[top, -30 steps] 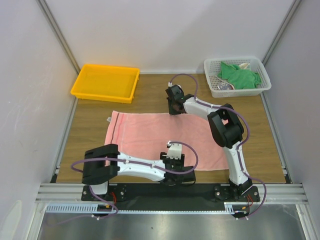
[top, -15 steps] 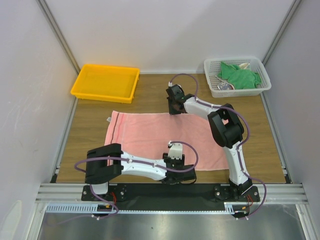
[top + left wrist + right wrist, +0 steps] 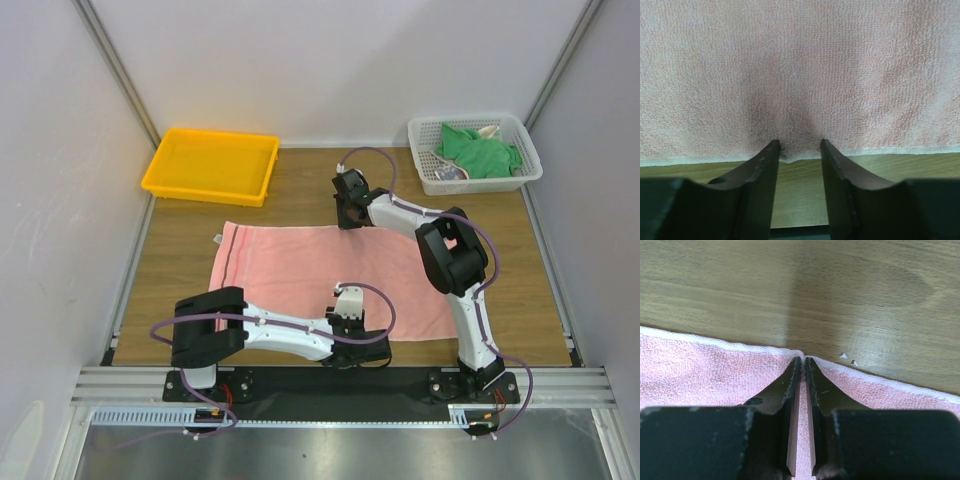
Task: Fold and stack the towels
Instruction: Fold the towel
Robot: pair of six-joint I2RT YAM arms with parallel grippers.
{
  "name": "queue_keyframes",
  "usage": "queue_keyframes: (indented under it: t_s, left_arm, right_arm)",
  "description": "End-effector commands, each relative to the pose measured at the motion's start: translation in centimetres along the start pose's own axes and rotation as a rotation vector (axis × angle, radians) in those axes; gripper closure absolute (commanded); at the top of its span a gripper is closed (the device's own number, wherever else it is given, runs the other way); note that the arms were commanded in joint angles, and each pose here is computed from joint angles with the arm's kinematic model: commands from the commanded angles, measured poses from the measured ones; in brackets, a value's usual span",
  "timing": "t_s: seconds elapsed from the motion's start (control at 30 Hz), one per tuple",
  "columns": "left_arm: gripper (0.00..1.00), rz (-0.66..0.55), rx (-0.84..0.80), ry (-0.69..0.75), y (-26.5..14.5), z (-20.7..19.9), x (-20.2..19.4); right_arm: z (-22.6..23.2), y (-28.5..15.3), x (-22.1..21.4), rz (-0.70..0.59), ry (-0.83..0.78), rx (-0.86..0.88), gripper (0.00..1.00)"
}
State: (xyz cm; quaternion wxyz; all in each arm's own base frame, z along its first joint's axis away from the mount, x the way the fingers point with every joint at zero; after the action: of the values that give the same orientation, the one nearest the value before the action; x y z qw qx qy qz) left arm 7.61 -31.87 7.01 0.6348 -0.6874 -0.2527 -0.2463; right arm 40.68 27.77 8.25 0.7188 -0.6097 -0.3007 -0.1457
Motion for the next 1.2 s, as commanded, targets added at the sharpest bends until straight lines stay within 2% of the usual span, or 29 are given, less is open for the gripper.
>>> queue_keyframes:
  t_s: [0.0,0.1,0.27,0.37,0.47,0.5,0.63,0.8,1.03,1.17]
  left_arm:
    - [0.58,-0.026,0.018,-0.031,0.1,0.4,0.4]
    - [0.65,-0.053,0.034,-0.040,0.0,0.8,0.9]
    - [0.66,-0.070,0.022,-0.027,-0.2,0.7,1.4]
    - [0.73,-0.089,-0.005,-0.040,-0.5,0.6,1.9]
    - [0.87,-0.096,-0.014,-0.028,-0.6,0.7,2.0]
    - [1.00,-0.099,-0.011,-0.032,-0.6,0.6,2.1]
    - [1.00,-0.122,0.004,-0.031,-1.2,1.1,2.9]
    - [1.00,-0.187,-0.073,-0.060,-4.4,2.4,6.0]
    - [1.00,-0.232,-0.186,-0.062,-7.8,2.4,9.2]
    - [1.00,-0.251,-0.217,-0.027,-9.8,1.5,10.6]
  right_arm:
    - [0.2,-0.2,1.0,-0.039,0.002,0.016,0.88]
    - [0.0,0.0,1.2,-0.040,-0.003,0.003,0.88]
    - [0.4,0.4,1.9,-0.053,0.008,0.026,0.90]
    - [0.5,0.5,2.1,-0.055,0.008,0.033,0.94]
    - [0.6,0.6,2.2,-0.060,0.004,0.038,1.00]
    - [0.5,0.7,2.3,-0.059,0.004,0.038,1.00]
    - [0.6,0.0,3.0,-0.067,-0.008,0.047,1.00]
    - [0.2,-2.4,5.0,-0.114,-0.025,0.046,1.00]
    - [0.5,-5.9,8.6,-0.188,-0.023,0.080,1.00]
    - [0.9,-9.2,12.6,-0.269,-0.008,0.085,1.00]
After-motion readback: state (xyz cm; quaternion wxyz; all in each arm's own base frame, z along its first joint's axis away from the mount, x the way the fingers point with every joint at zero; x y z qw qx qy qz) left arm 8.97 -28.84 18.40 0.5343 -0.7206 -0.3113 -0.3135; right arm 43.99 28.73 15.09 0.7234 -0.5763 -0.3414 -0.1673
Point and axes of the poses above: each gripper's point midway between its finger pads, its own y axis out along the fingers, its own z axis along the line the jaws close on, x = y × z, the point moved 7 cm from there along -y, back along the fingers, and after that the axes turned 4 degrees about -y, right-handed, at the moved point
